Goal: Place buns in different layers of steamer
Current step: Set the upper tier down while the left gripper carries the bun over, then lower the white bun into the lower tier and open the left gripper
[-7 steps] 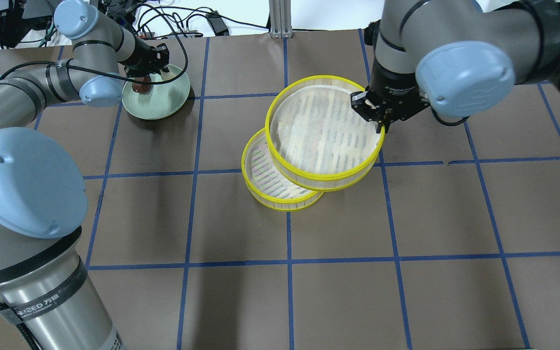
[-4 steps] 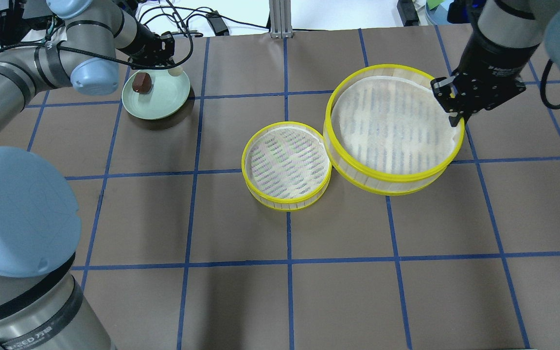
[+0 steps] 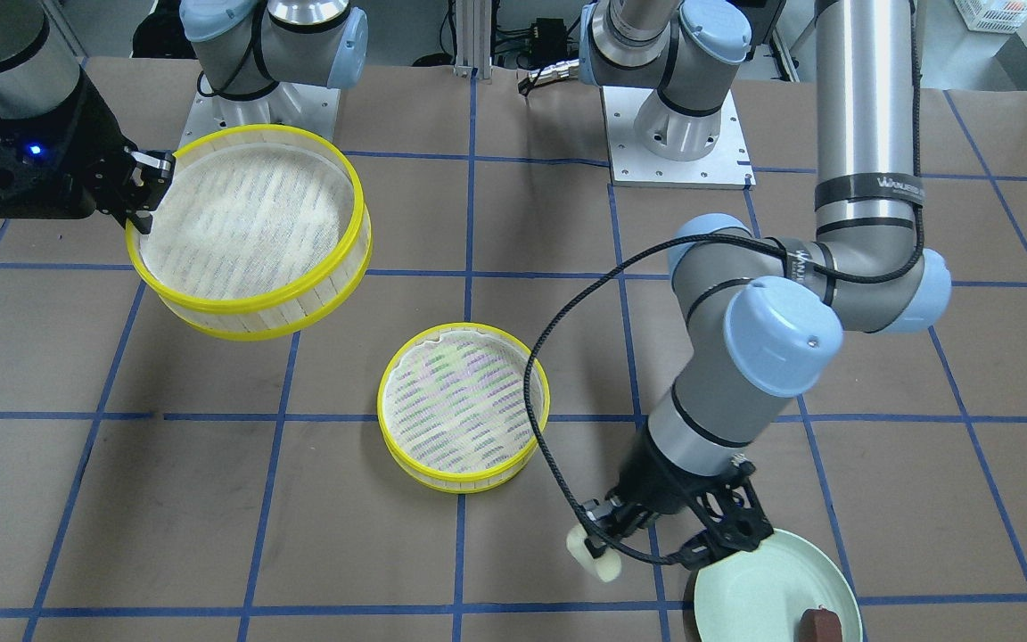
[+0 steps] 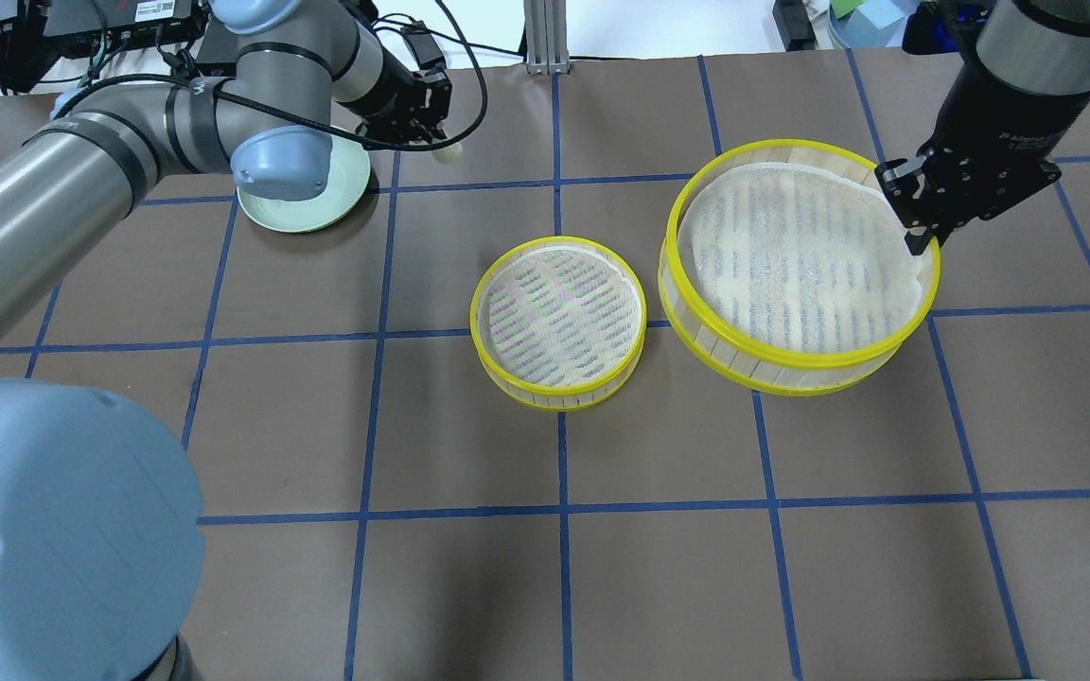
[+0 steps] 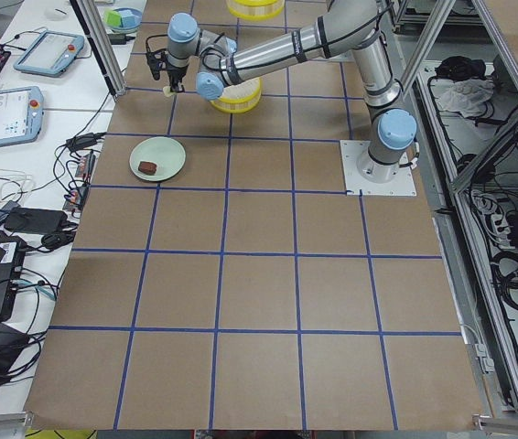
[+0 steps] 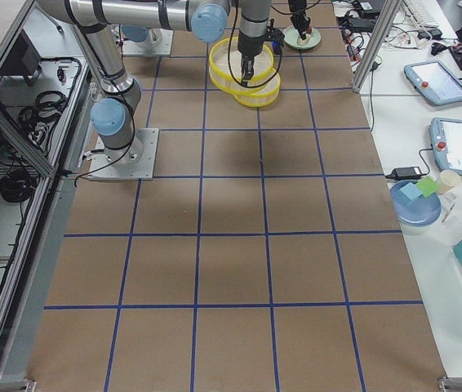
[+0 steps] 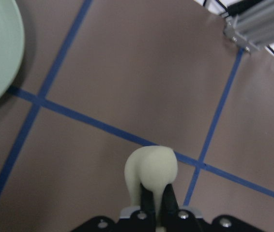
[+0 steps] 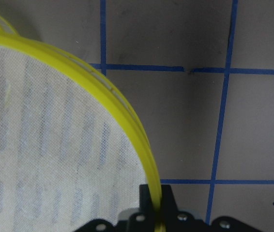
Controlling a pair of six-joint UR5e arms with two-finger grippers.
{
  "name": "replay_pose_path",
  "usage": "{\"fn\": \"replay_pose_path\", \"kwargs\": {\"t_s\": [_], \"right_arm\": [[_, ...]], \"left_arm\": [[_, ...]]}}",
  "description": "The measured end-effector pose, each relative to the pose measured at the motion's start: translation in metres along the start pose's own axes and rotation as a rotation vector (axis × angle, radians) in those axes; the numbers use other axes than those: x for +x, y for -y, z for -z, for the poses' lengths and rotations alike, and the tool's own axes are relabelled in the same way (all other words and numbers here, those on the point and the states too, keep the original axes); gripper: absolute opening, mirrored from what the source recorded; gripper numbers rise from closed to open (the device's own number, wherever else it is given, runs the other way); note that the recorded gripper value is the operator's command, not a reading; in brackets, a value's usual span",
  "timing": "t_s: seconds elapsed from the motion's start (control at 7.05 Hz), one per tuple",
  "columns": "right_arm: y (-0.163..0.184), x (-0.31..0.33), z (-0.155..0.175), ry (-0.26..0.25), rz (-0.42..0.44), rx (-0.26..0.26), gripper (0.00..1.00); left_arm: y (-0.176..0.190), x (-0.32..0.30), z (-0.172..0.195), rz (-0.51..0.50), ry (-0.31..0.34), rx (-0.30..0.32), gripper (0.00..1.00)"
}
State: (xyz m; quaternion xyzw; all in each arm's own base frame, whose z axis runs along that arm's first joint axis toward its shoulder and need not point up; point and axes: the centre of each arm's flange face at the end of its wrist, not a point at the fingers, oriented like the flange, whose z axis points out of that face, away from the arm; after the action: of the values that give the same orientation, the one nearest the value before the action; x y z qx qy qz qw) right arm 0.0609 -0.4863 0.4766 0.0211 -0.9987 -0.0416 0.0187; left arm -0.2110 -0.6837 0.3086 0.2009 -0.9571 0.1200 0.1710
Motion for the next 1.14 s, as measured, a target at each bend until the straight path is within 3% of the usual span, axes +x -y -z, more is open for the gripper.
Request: {"fn": "replay_pose_path", "kwargs": {"t_s": [0.28, 0.57, 0.71, 0.99, 1.14], "right_arm": [[0.000, 0.000, -0.001, 0.002, 0.002, -0.002, 0.00], [-0.001, 0.000, -0.002, 0.002, 0.002, -0.004, 0.00], [-0.001, 0.000, -0.003, 0.002, 0.002, -0.007, 0.00], [-0.001, 0.000, -0.006, 0.002, 0.003, -0.013, 0.00], [-0.002, -0.001, -0.006, 0.002, 0.003, -0.013, 0.00]], "left_arm": [[-0.065, 0.034, -0.014, -0.058, 0.007, -0.064, 0.00], [-0.106, 0.034, -0.027, -0.050, 0.051, -0.142, 0.00], [-0.122, 0.033, -0.026, -0.043, 0.076, -0.181, 0.33], [-0.141, 0.034, -0.021, -0.025, 0.101, -0.231, 0.64], [-0.151, 0.035, -0.022, 0.018, 0.101, -0.267, 1.00]]}}
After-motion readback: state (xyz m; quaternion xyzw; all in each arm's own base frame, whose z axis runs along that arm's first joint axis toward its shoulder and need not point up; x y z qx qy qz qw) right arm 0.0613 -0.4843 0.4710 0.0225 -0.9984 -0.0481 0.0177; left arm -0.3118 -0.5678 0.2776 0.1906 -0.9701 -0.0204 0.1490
